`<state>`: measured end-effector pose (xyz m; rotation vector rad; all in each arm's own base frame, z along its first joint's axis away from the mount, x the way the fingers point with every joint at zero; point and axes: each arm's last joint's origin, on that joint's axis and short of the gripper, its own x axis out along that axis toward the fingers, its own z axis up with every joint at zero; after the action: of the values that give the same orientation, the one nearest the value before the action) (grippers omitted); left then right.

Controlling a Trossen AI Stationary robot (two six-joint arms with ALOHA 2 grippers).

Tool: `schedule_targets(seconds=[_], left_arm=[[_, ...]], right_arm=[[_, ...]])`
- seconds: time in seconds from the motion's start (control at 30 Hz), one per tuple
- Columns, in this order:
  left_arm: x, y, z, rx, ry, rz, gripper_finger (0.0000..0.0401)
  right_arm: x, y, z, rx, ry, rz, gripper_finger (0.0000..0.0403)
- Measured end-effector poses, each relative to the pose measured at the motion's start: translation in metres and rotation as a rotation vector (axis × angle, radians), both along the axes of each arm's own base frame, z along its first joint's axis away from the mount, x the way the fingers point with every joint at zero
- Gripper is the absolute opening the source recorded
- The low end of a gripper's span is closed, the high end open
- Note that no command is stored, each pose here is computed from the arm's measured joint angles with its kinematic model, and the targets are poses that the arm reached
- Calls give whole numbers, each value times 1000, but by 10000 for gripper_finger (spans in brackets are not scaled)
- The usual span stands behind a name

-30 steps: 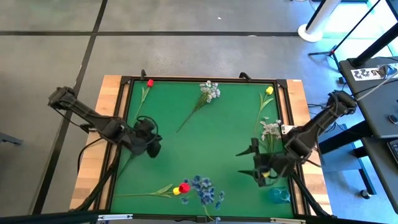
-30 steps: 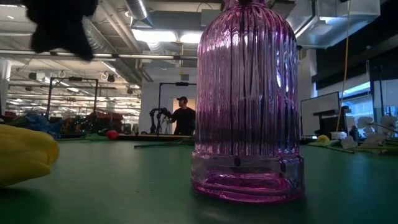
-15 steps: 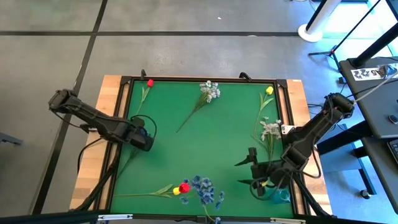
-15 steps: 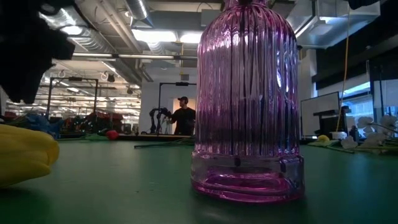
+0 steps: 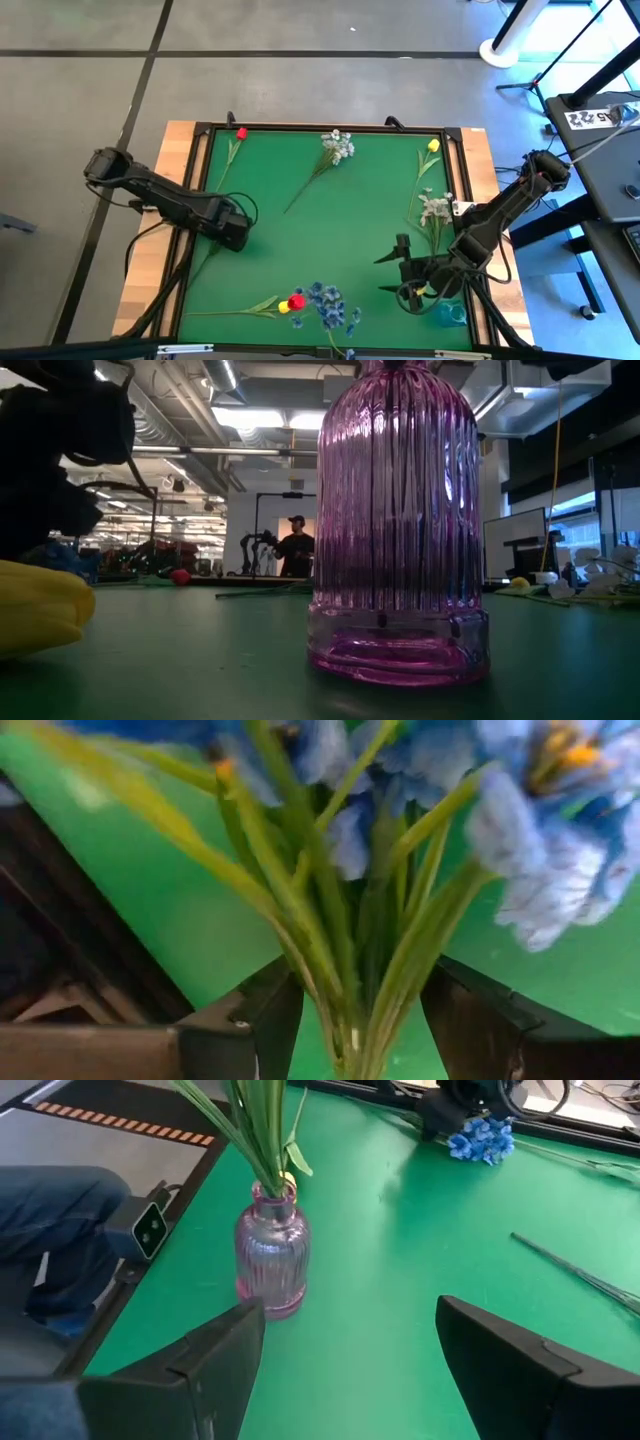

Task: Sort flowers into vase by color
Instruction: Put the blue flowers into the violet vase

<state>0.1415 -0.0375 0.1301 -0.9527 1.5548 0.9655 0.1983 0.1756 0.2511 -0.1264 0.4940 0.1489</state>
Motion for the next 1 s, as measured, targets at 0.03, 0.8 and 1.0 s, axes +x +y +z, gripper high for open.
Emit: schedule_targets(seconds=[0.03,0.8,1.0], left_arm=[[-1,0,-2,-7,-5,1,187],[132,30,113,756,-1196,-679,16],[163,42,105,961,-1411,-699,15]], right_arm=[[0,0,0,3,-3,0,294],[47,-69,-27,-44,-284,-54,294],[54,-105,-24,92,-506,-266,294]])
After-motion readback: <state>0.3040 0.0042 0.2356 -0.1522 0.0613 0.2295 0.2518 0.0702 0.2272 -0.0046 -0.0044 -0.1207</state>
